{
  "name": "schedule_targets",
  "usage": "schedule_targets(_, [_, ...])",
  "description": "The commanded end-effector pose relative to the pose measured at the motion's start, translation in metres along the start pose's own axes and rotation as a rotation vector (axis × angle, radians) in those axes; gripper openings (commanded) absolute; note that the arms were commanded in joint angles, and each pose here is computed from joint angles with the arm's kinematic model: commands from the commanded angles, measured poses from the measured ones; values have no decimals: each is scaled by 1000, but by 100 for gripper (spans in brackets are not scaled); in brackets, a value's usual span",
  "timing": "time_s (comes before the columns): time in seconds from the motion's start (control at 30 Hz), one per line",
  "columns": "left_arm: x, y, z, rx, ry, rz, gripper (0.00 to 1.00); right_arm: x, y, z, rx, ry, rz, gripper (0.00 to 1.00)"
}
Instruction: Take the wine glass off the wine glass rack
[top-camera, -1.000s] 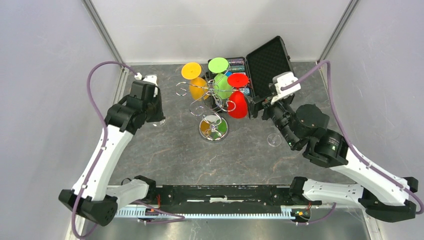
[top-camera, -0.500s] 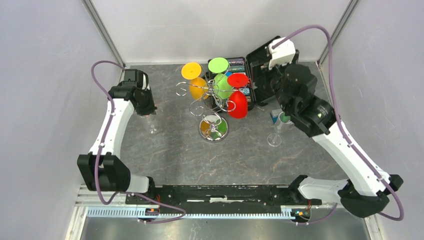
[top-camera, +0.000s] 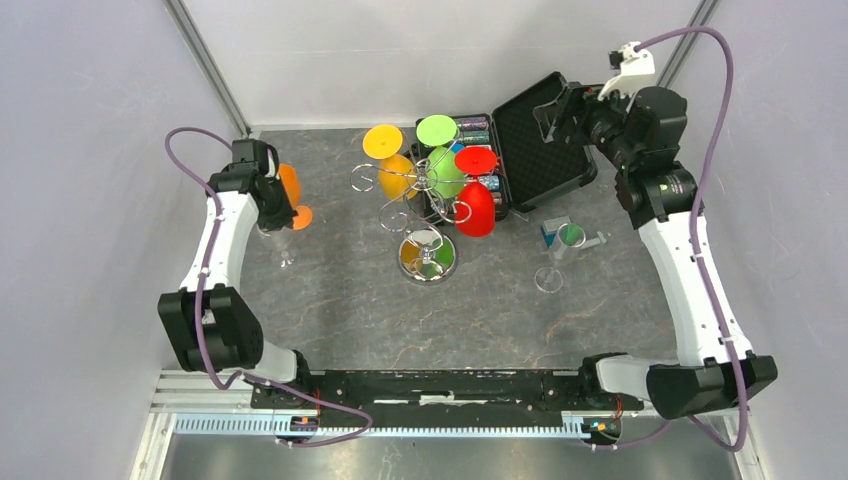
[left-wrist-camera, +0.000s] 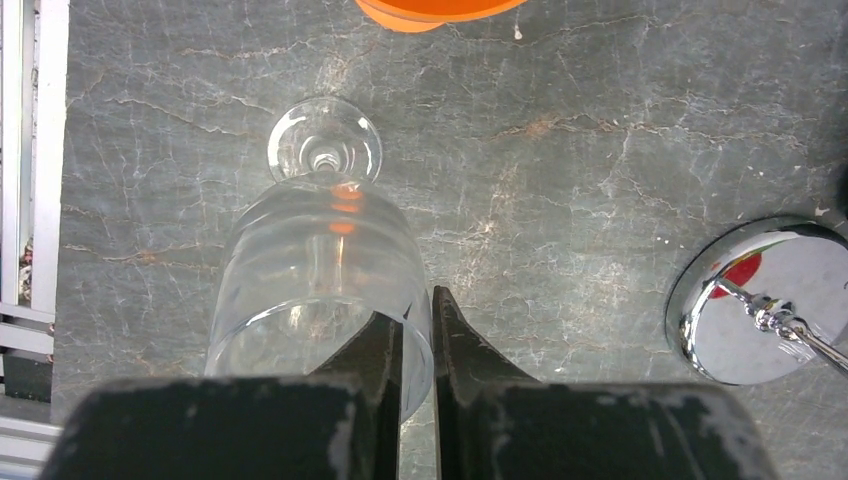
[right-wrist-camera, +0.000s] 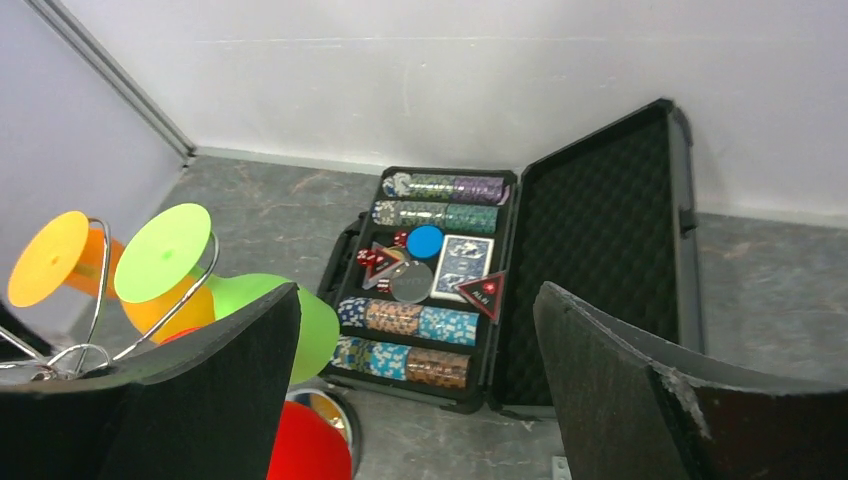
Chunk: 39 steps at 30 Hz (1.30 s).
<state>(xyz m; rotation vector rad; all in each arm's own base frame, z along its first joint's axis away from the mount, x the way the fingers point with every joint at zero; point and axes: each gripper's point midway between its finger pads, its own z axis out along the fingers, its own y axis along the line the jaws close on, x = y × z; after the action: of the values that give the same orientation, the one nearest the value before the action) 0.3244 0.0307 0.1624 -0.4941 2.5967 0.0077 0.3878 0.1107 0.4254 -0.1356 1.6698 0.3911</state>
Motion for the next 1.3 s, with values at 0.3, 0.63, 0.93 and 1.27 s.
schedule_targets(0.3, [-24,9,-15,-11,-109,14,52,17,8,-5,-243,-19,309,87])
schedule_targets(0.63, [-60,-5,-71,69,-295,-5,81,33,15,-1,-293,24,362,84])
schedule_targets(0.93, [-68,-1,-102,59,-354,6,89,51,28,-6,-371,41,464,84])
schedule_targets(1.27, [-71,-53,-160,386,-474,42,93,57,65,-17,-504,32,627,82])
